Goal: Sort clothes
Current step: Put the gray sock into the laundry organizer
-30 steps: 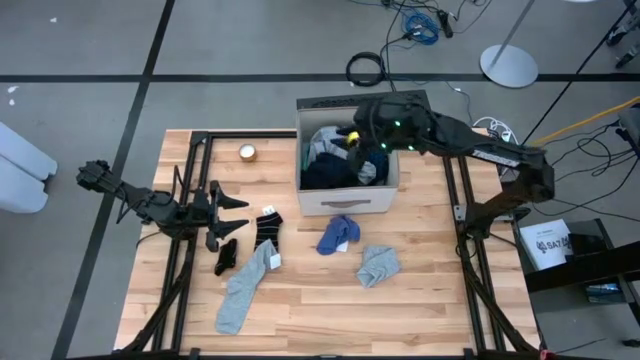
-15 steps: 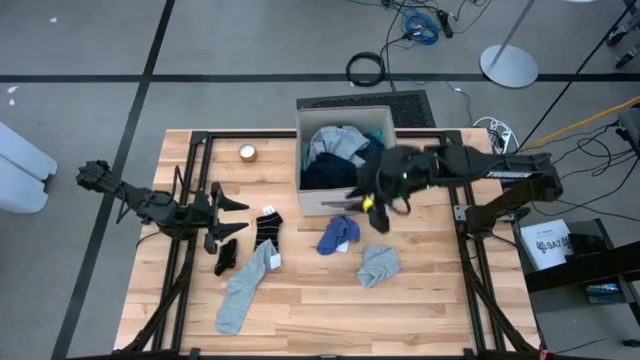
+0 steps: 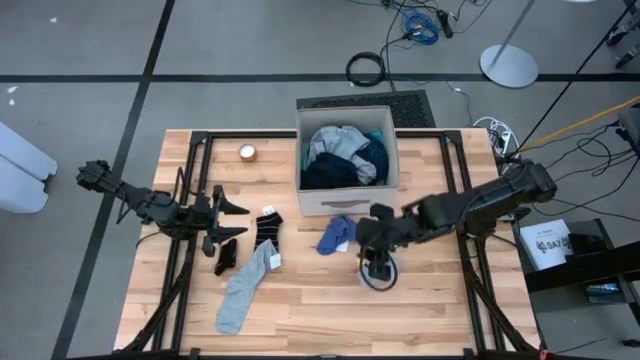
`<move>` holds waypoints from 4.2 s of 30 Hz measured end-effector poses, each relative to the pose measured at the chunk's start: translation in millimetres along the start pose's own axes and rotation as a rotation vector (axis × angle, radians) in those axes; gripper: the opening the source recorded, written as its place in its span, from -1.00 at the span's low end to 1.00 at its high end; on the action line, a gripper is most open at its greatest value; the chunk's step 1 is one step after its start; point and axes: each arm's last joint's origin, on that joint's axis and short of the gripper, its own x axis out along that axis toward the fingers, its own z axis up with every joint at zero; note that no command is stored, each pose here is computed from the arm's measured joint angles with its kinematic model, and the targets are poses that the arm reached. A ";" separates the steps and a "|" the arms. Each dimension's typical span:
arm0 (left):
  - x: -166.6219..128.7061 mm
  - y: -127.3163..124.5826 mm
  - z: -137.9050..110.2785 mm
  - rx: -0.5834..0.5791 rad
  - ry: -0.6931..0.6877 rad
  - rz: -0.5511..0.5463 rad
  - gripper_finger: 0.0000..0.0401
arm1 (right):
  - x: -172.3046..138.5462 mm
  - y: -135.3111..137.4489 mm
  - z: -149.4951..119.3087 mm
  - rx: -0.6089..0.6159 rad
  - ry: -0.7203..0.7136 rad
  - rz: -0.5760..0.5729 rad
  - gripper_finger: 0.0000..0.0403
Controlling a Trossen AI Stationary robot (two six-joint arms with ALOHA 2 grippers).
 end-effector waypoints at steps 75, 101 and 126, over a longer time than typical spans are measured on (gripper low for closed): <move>10.5 -5.6 -2.0 -0.022 0.018 -0.029 0.22 | 90.5 -14.6 -104.8 0.223 0.122 -0.031 -0.34; 11.0 -7.4 -3.2 -0.018 0.040 -0.089 0.22 | 114.3 -15.9 -113.9 0.175 0.199 -0.081 -0.34; 12.4 -8.0 -4.3 -0.013 0.049 -0.092 0.22 | 147.7 -18.6 -127.8 0.033 0.290 -0.130 -0.62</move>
